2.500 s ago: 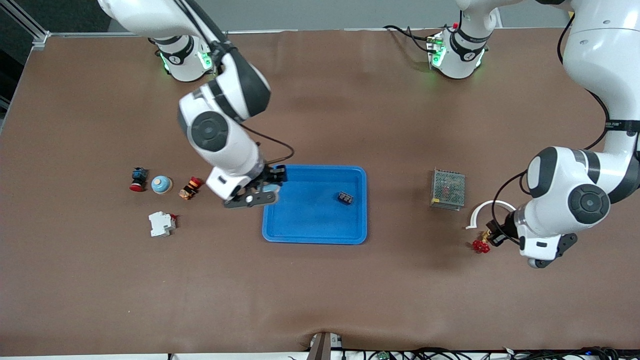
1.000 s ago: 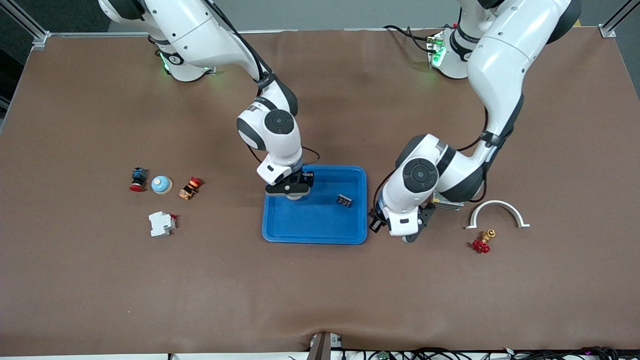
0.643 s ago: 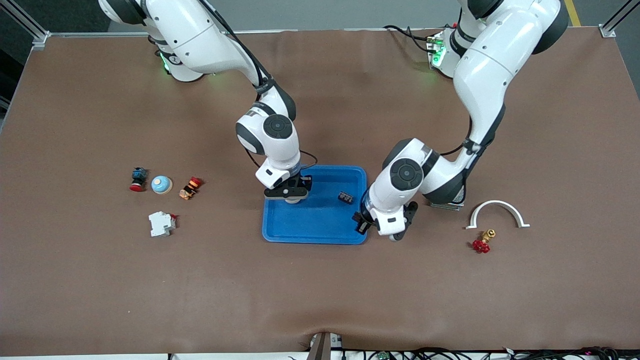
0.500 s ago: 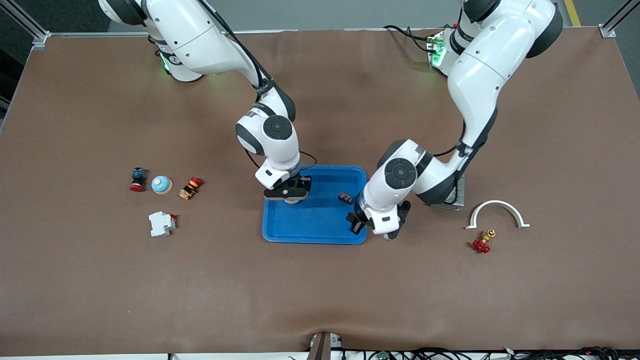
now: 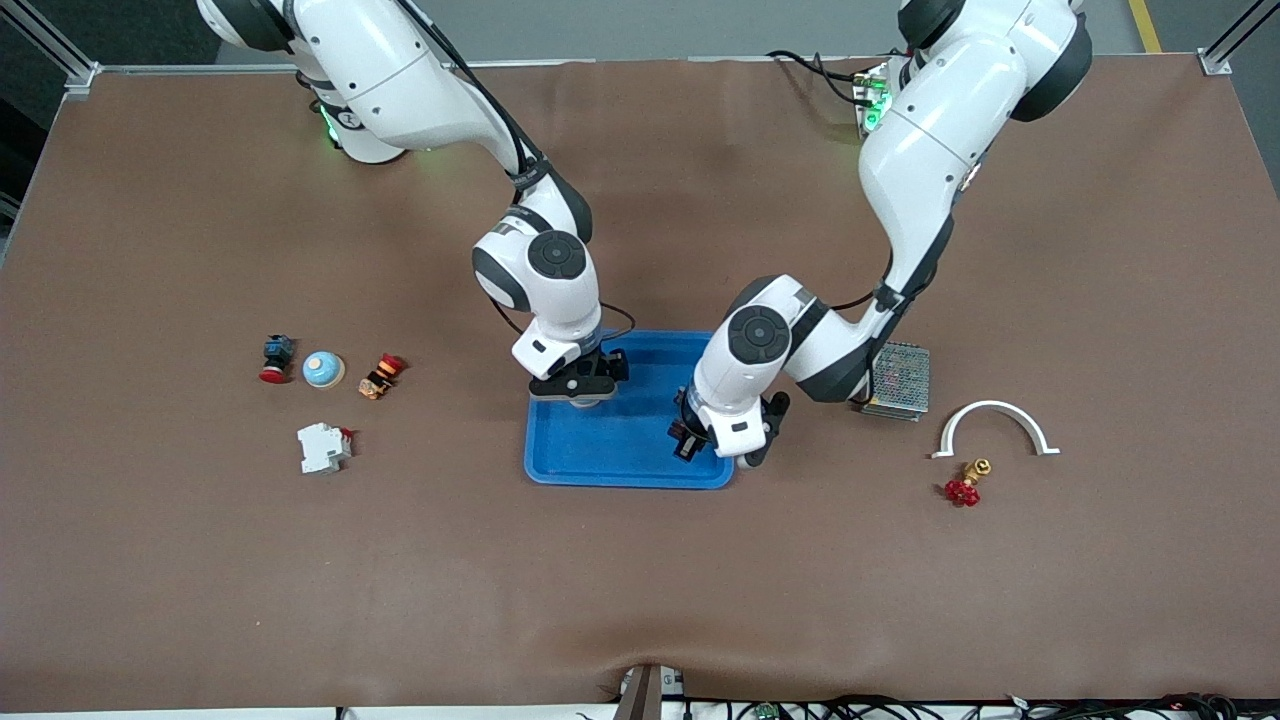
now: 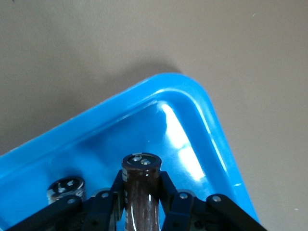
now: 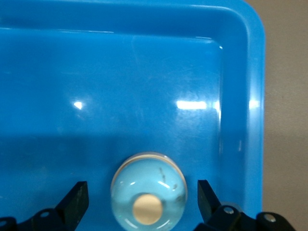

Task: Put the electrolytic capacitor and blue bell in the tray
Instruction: 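Release the bell in the tray with the right gripper while the left gripper lowers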

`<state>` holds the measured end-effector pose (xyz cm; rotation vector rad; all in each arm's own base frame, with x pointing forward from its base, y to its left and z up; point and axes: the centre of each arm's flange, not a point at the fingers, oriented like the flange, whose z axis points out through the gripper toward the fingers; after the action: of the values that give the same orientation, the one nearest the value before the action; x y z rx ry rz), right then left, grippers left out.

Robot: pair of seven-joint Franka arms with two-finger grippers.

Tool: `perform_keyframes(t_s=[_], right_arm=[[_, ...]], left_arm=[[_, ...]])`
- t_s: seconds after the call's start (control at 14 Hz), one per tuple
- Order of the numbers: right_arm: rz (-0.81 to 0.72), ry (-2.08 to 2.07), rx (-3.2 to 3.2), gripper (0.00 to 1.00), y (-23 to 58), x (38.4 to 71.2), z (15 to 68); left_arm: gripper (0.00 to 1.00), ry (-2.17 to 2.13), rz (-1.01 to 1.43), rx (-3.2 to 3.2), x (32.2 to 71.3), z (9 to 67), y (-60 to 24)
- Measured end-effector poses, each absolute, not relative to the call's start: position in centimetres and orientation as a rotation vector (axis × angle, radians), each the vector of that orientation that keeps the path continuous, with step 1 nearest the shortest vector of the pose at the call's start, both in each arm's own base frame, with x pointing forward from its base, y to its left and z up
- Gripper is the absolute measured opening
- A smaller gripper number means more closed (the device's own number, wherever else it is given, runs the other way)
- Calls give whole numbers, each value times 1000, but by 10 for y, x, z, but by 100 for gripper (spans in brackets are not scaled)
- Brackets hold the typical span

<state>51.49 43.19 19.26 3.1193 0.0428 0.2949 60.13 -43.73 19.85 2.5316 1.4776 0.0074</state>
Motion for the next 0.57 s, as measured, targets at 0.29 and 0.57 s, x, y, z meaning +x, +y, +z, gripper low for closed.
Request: perform_keyframes(t_s=[0.29,0.57], right_arm=[[248,177,3042,100,437,514,250],[157,428,2919,100,419,503,341]], left_arm=[[32,1484,6,2546,600,183,-437],[32,1464,13,2559,601,183,-436]])
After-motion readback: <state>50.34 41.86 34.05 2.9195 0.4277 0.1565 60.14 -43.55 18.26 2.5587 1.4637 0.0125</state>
